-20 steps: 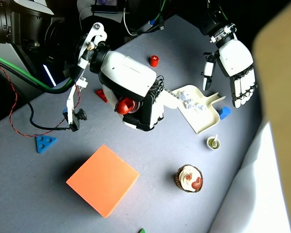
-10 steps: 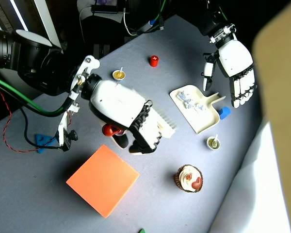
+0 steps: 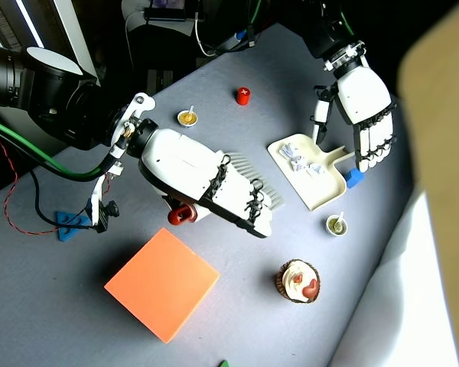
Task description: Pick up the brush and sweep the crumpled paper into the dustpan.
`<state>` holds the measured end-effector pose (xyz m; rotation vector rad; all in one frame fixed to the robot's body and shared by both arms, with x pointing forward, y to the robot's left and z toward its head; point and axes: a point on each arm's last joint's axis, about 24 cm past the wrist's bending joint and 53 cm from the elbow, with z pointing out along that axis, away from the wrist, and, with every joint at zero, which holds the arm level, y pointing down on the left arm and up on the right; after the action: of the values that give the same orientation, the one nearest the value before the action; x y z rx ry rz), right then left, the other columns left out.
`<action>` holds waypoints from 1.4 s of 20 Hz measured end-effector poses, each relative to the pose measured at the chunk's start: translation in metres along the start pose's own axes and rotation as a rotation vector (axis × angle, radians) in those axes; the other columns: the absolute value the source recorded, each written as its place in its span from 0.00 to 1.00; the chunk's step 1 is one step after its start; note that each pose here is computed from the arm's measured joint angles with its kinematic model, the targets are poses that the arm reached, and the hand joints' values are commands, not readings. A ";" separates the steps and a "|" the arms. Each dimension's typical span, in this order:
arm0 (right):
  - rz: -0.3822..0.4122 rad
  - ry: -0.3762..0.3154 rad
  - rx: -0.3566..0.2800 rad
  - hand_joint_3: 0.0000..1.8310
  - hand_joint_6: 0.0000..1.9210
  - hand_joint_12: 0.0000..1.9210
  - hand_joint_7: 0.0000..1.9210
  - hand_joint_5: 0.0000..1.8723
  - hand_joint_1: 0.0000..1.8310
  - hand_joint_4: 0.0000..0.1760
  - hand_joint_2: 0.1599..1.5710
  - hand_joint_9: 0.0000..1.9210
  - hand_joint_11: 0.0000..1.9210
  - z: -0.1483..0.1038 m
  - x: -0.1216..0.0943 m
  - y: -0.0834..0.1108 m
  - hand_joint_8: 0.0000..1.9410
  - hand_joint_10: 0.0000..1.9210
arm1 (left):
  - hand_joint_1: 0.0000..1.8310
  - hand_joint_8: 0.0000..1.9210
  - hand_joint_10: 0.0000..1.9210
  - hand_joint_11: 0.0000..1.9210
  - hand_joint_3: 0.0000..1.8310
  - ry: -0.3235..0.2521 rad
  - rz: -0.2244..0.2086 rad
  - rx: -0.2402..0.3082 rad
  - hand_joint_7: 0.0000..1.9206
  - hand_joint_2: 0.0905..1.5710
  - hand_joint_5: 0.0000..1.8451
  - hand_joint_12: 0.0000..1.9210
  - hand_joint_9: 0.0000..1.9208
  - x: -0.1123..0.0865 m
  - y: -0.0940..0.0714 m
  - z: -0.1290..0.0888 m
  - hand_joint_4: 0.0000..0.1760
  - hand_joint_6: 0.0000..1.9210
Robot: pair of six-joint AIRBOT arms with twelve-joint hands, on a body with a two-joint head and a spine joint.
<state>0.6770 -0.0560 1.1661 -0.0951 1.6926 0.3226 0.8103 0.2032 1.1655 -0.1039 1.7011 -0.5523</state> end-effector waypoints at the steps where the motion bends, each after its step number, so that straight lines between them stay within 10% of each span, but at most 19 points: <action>1: 0.010 0.021 0.016 0.00 0.00 0.00 0.00 0.00 0.45 0.00 0.43 0.00 0.00 -0.001 0.001 -0.004 0.00 0.00 | 0.50 0.00 0.00 0.20 0.00 -0.009 -0.004 0.000 0.24 0.58 0.26 0.08 0.23 -0.004 -0.001 0.001 0.00 0.01; 9: 0.064 0.122 0.043 0.00 0.00 0.00 0.00 0.00 0.40 0.00 0.45 0.00 0.00 -0.023 0.006 -0.014 0.00 0.00 | 0.48 0.00 0.00 0.20 0.00 -0.022 -0.012 0.011 0.24 0.59 0.24 0.07 0.22 -0.014 -0.012 -0.002 0.00 0.00; 17: 0.024 -0.006 -0.052 0.00 0.00 0.00 0.00 0.00 0.42 0.00 0.46 0.00 0.00 -0.069 -0.039 -0.005 0.00 0.00 | 0.47 0.00 0.00 0.19 0.00 -0.030 -0.035 -0.013 0.23 0.60 0.23 0.07 0.22 -0.013 -0.001 -0.008 0.00 0.00; 28: 0.077 0.005 -0.044 0.01 0.00 0.00 0.00 0.00 0.43 0.00 0.49 0.00 0.00 -0.095 -0.034 -0.008 0.00 0.00 | 0.41 0.00 0.00 0.17 0.00 -0.045 -0.029 -0.030 0.20 0.67 0.19 0.06 0.19 -0.024 0.011 -0.014 0.00 0.00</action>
<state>0.5932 -0.0933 1.2091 -0.0632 1.6969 0.4175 0.8045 0.2258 1.1848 -0.1614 1.6668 -0.5423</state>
